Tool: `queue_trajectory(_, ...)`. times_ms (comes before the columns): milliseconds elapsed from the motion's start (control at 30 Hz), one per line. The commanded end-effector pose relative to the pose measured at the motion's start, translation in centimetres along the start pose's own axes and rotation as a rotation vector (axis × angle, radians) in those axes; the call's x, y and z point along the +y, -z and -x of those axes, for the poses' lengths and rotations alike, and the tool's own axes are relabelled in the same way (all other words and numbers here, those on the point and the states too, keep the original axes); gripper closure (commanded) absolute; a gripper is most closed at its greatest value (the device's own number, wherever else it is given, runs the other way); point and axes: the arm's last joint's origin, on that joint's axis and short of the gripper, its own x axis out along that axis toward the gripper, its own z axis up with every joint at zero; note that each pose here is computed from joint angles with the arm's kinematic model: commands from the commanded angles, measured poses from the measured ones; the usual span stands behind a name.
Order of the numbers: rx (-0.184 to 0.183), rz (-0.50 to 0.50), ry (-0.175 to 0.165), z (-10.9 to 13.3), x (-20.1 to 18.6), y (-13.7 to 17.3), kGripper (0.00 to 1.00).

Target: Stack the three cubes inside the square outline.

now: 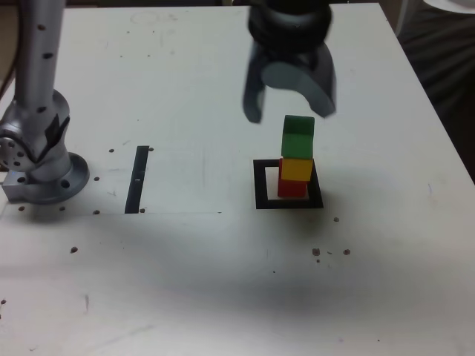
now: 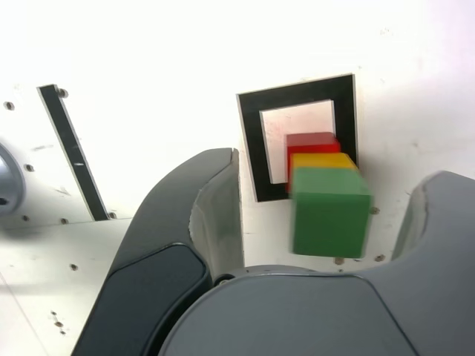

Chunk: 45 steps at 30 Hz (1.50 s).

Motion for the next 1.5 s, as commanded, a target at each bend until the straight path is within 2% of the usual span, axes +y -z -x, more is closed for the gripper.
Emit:
queue_trajectory(0, -0.014, 0.011, -0.003, 0.8, 0.4, 1.8, 0.00)
queue_trajectory(167, 0.014, 0.028, -0.008, 0.8, 0.6, 5.4, 0.00)
queue_trajectory(367, 0.072, 0.063, 0.000, -0.4, 0.6, 9.8, 0.01)
queue_trajectory(533, 0.117, 0.093, 0.041, -2.7, 0.1, 13.1, 0.01)
queue_trajectory(633, 0.121, 0.106, 0.073, -4.3, -0.4, 14.5, 0.01)
queue_trajectory(800, 0.133, 0.114, 0.114, -6.9, -1.1, 15.8, 0.01)
queue_trajectory(1033, 0.148, 0.124, 0.144, -10.2, -1.9, 16.9, 0.01)
queue_trajectory(1467, 0.174, 0.125, 0.150, -11.3, -2.2, 17.5, 0.01)
